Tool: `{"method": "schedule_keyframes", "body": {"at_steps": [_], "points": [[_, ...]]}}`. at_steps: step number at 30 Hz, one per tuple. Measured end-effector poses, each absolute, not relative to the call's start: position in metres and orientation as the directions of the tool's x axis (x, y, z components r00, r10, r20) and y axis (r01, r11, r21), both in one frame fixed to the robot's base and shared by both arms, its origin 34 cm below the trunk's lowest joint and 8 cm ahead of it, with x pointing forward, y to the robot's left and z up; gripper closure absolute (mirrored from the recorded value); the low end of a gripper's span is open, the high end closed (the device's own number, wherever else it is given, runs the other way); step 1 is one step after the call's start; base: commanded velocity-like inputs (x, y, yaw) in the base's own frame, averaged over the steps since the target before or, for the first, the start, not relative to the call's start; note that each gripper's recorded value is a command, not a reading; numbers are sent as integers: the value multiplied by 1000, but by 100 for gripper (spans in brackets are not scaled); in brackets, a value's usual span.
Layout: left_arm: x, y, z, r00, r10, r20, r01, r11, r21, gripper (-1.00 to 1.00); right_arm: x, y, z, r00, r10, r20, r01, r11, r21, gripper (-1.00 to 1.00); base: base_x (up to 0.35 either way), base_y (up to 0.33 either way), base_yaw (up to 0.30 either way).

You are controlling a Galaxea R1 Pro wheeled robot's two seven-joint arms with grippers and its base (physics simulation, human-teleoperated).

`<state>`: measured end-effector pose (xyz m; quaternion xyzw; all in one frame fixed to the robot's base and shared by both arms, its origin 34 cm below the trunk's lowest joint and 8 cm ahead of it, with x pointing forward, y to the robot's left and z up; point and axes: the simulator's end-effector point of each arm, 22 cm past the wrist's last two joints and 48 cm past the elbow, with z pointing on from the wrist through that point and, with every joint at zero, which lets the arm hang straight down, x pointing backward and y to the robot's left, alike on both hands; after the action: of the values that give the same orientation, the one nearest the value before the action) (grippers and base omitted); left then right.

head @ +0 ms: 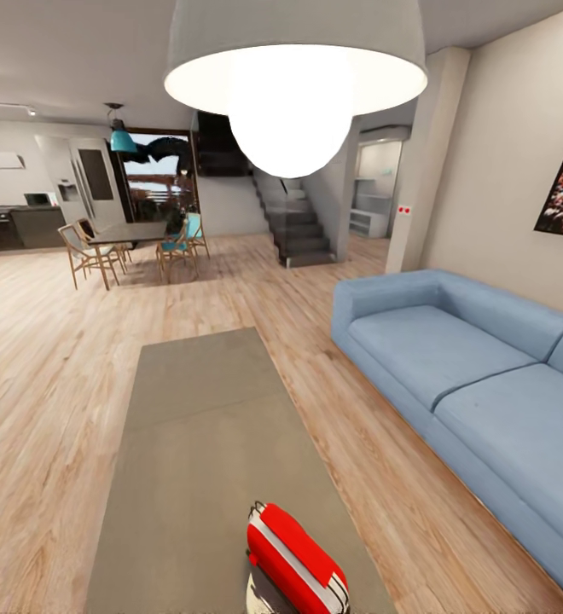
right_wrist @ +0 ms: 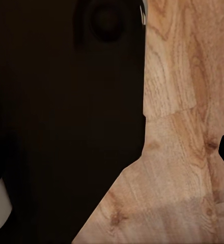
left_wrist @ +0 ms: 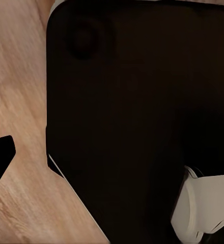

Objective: Turn on the radio receiver that's on the table in the living room.

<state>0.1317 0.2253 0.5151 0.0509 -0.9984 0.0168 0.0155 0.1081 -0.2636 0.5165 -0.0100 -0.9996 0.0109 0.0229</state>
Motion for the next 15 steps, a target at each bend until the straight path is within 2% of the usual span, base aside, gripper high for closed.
{"method": "schedule_keyframes", "body": {"at_steps": [15], "points": [[122, 225, 515, -993, -101, 57, -103, 994, -29, -100, 99, -263, 517, -997, 21, 70, 19, 1000, -22, -100, 0, 0, 0]]}}
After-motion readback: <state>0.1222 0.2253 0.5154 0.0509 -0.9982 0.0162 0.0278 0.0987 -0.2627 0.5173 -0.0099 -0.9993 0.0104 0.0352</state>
